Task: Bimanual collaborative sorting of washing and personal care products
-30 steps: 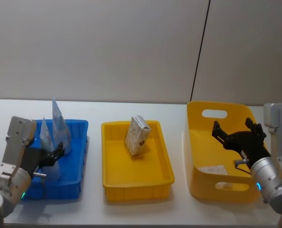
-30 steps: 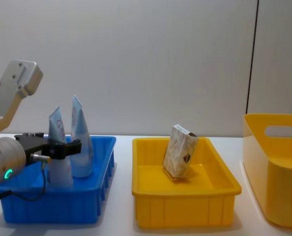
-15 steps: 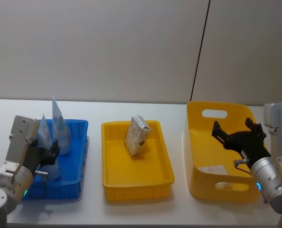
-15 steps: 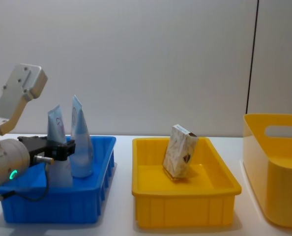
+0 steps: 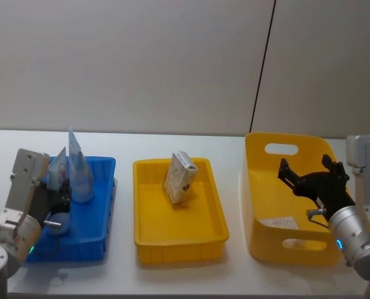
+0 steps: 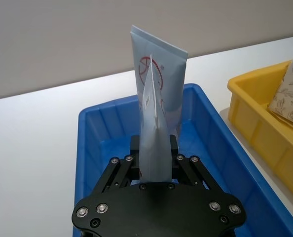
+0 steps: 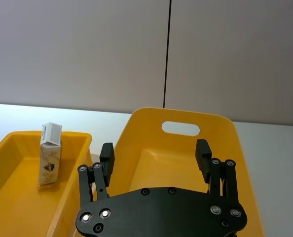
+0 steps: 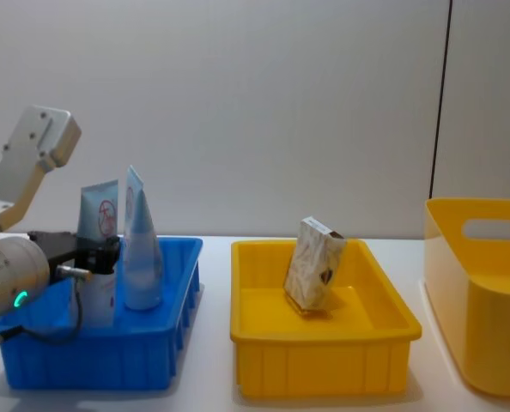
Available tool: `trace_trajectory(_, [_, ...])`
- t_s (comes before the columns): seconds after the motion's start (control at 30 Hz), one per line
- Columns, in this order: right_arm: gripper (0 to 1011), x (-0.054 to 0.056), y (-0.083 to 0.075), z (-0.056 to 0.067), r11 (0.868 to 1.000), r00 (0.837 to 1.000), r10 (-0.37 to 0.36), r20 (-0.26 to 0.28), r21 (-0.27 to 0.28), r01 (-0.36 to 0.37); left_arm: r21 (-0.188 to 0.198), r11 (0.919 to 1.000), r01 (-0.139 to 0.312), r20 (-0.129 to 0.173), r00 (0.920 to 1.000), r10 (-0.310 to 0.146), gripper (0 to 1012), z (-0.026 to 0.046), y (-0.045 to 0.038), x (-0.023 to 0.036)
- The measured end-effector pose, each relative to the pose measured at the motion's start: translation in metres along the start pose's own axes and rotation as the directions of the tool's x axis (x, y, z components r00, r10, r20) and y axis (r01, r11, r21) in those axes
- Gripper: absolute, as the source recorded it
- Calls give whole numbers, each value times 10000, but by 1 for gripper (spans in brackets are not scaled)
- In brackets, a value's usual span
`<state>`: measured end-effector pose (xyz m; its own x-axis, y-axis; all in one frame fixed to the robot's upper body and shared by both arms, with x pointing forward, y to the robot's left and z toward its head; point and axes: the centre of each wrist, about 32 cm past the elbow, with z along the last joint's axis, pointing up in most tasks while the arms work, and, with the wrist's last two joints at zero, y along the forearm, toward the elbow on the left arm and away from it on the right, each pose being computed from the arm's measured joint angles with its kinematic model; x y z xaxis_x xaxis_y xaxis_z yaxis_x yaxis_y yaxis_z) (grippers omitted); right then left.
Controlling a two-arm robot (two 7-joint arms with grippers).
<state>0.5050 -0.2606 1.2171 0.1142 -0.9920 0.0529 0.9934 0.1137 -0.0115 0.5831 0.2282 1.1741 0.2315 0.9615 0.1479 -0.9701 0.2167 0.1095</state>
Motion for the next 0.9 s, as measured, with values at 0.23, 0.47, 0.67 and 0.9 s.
trace_trajectory(0.23, [1004,0,0,0,10000,10000,0,1,0,0,-411,9991,-120,240,9996,130,255,66,59,57])
trace_trajectory(0.47, [1004,0,0,0,10000,10000,-1,0,0,1,-802,9964,-266,490,9983,306,253,158,139,112])
trace_trajectory(0.67, [1004,0,0,0,10000,10000,0,0,0,0,-1323,9908,-270,640,9973,357,253,270,247,160])
trace_trajectory(0.9, [1004,0,0,0,10000,10000,0,0,0,0,-1842,9828,87,636,9980,30,253,373,332,181])
